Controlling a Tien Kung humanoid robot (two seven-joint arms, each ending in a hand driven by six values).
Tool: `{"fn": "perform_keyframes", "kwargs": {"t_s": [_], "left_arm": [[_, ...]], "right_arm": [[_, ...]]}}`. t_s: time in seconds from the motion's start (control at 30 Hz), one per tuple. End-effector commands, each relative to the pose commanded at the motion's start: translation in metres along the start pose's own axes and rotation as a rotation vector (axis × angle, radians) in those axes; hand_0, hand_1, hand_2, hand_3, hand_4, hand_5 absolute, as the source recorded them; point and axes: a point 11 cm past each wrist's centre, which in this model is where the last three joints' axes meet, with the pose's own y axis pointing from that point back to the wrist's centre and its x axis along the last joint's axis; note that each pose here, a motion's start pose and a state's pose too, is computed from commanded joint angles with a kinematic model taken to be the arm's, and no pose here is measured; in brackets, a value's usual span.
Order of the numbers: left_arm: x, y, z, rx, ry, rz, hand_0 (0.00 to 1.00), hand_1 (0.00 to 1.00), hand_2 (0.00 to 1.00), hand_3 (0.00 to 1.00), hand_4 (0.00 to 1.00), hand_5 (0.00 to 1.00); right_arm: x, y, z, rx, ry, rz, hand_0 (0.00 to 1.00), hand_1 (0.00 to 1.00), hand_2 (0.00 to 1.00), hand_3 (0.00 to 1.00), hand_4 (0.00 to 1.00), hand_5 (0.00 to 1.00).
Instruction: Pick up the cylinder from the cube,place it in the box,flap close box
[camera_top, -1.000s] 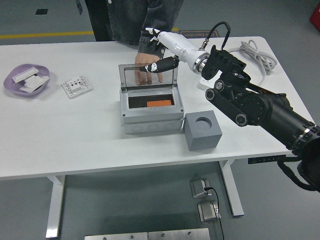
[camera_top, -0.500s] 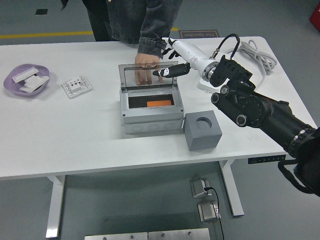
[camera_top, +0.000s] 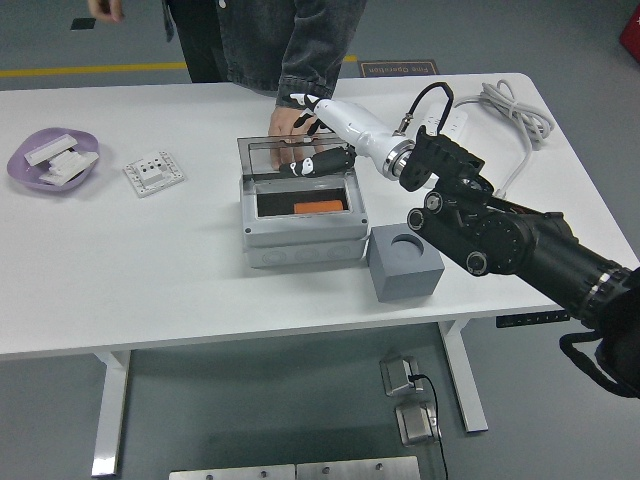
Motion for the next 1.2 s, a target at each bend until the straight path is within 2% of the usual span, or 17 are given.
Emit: {"fn": "perform_keyframes", "kwargs": {"t_s": [0.27,0.7,0.97,1.2], "left_arm": [[-0.001,-0.001,-0.005,0.008,0.001,-0.001,0.63,0.644,0.605,0.619,0.658,0.241],[-0.007,0.0,-0.009,0.011,0.002,-0.011,0.63,0.645,0.605,0.619,0.659,0.241],[-0.01,0.0,-0.011,0.014,0.003,-0.015,0.63,0.644,0.606,0.619,0.66,0.242],[-0.011,0.0,-0.014,0.02,0.004,-0.017,0.63,0.644,0.606,0.619,0.661,0.241]], "right_arm": [[-0.007,0.005,-0.011,0.039,0.031,-0.021,0.702,0.615,0.72,0.931,0.884,0.481],[-0.034,0.021,-0.047,0.146,0.098,-0.089,0.696,0.608,0.718,0.929,0.881,0.489],[-0.051,0.032,-0.041,0.134,0.075,-0.109,0.691,0.609,0.721,0.93,0.881,0.49],[-0.051,0.038,-0.036,0.123,0.058,-0.097,0.687,0.605,0.721,0.932,0.883,0.495]]}}
